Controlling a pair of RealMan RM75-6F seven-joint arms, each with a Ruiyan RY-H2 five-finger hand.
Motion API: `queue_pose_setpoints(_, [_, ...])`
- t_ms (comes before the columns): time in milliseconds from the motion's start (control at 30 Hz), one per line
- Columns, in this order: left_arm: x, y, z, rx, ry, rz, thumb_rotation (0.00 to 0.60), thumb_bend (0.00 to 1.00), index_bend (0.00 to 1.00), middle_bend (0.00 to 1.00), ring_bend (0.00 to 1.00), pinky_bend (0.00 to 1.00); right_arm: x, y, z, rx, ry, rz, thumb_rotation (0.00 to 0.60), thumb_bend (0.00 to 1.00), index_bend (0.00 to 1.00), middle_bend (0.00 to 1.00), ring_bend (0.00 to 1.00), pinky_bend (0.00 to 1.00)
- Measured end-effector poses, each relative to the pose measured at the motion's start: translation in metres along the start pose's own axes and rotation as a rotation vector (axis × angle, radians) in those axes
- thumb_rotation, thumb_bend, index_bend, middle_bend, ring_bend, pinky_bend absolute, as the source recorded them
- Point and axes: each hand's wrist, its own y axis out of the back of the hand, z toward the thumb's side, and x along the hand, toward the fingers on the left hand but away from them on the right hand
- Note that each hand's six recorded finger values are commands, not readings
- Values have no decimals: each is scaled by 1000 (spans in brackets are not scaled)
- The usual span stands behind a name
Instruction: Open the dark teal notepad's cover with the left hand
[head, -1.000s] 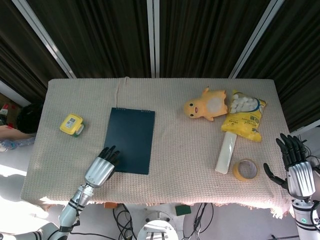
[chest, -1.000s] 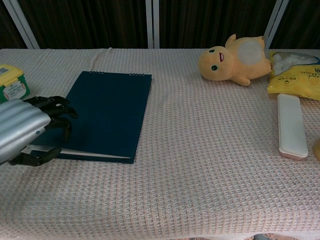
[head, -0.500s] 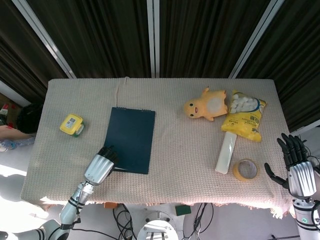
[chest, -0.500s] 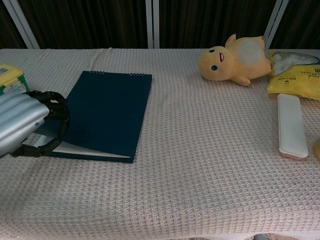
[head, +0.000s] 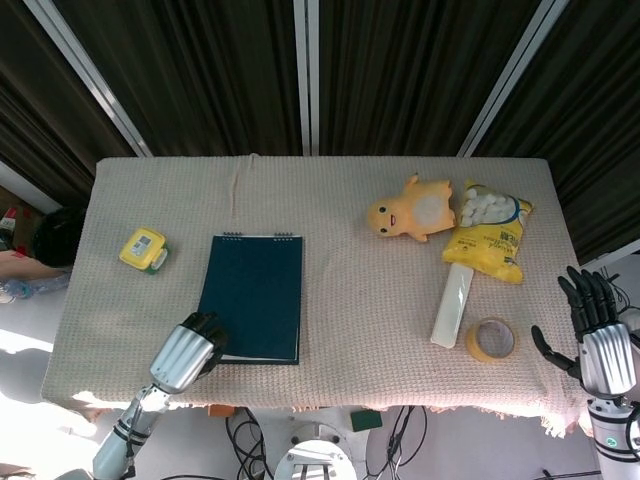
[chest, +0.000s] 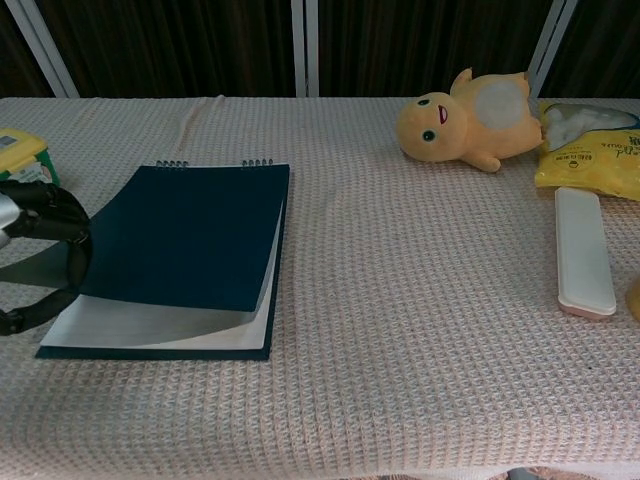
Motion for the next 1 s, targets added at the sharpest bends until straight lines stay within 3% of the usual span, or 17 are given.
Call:
queue_pose_setpoints(333, [-64,27,0,-117,-1,-116,600,465,764,529,311,386,2,5,3,4,12,-15,600,328,0,0,0,0])
queue_pose_setpoints(567, [-76,51,4,-135,-19,-103,600,465,764,529,310,386,4,5,4,10,13,-11,600,329,0,0,0,0])
queue_pose_setpoints(800, [-36,89,-3,-93,-29,32,600,484,746,542,327,405,1,4,6,9,20,-10,600,329,0,0,0,0])
queue_pose_setpoints(1000, [28,125,-21,-43,7,147,600,485,745,542,327,404,-2,3,4,14,11,0,600,329,0,0,0,0])
